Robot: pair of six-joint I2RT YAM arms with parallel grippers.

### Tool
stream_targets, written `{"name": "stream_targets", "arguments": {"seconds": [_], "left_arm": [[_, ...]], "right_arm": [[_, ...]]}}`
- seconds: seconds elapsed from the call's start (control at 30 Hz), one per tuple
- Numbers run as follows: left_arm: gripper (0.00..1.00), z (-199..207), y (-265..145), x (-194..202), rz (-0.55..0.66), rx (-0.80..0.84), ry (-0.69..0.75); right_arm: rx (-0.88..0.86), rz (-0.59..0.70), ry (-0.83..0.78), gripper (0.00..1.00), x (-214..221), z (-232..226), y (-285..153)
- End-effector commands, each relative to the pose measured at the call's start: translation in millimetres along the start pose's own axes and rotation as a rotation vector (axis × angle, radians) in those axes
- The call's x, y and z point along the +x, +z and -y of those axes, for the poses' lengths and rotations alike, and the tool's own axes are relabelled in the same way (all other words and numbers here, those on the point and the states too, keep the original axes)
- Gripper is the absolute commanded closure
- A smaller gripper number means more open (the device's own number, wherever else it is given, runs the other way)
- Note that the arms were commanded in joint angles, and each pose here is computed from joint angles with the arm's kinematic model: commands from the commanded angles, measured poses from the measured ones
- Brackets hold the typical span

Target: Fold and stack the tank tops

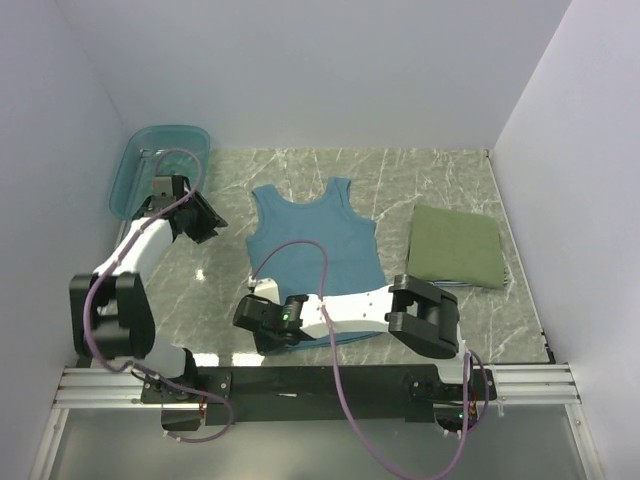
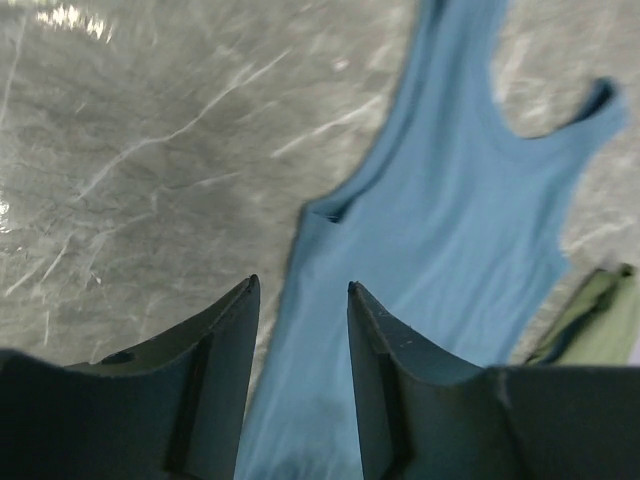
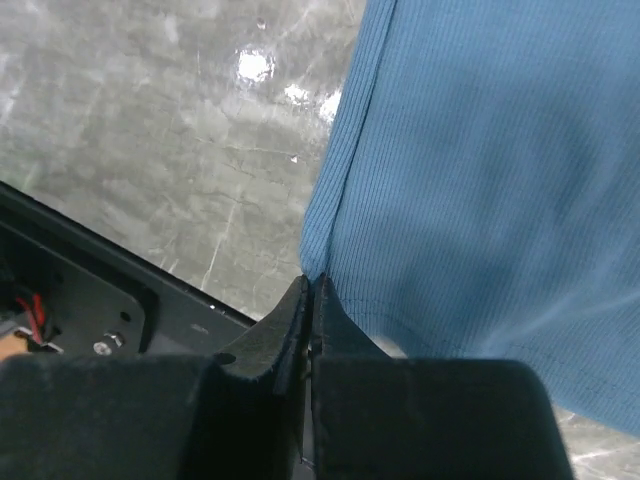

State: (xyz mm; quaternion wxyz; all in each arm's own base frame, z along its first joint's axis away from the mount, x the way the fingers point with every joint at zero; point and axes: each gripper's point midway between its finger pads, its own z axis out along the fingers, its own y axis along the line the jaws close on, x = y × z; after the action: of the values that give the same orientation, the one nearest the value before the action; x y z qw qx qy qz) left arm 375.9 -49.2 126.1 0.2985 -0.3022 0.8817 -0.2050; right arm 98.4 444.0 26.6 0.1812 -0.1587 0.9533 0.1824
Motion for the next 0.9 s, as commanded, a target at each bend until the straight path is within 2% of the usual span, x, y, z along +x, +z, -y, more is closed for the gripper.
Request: {"name": "stream_targets", "arguments": {"seconds": [0.0, 0.23, 0.5, 0.7, 0.87], "left_arm": [[0.55, 3.9, 17.7, 6.0, -0.033, 0.024, 0.000], [0.55, 1.5, 60.6, 44.5, -0.152, -0.046, 0.066], [0.55, -6.7, 81.4, 54.9, -0.173, -0.099, 0.092], [0.61, -12.7, 94.0, 48.3, -0.157, -0.153, 0.100], [0.72, -12.4, 106.0, 53.4, -0.177, -0.183, 0.132]], "right_arm": [[-0.086, 0.045, 0.037, 1.00, -16.4, -14.4, -14.9], [-0.118, 0.022, 0.071, 1.00, -15.1, -12.7, -15.0], [-0.119, 0.033, 0.070, 1.00, -22.4, -15.0, -18.5], [-0.152, 0.024, 0.073, 1.00, -24.5, -25.5, -19.9], [-0.182, 0.020, 0.079, 1.00, -29.4, -38.8, -19.0]]}}
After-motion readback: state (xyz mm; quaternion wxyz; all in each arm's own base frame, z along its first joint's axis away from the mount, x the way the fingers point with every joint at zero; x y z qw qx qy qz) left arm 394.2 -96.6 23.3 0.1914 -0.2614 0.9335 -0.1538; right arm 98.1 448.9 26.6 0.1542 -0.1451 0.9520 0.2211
